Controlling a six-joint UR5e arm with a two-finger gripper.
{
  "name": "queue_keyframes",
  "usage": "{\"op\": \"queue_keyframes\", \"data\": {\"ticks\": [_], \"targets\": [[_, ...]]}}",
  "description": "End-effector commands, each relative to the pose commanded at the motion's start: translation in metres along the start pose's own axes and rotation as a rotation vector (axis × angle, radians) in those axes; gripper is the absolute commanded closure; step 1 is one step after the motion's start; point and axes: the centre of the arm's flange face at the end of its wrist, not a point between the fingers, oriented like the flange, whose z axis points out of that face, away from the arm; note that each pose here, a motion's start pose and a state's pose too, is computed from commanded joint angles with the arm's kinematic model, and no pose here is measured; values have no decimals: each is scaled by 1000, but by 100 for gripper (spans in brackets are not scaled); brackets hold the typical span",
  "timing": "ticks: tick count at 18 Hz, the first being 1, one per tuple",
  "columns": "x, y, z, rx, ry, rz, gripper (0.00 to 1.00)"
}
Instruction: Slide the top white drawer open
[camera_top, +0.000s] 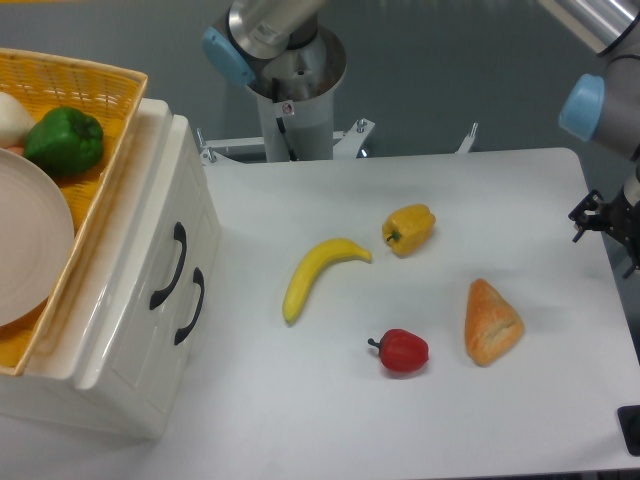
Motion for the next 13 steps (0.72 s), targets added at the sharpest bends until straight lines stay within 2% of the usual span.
{"op": "queue_keyframes", "data": {"ticks": [6, 9, 13], "targets": [[1, -4, -4, -1, -6, -6, 0], [1, -26, -6, -7, -7, -90, 0], [5, -43, -16, -45, -16, -106, 0]]}}
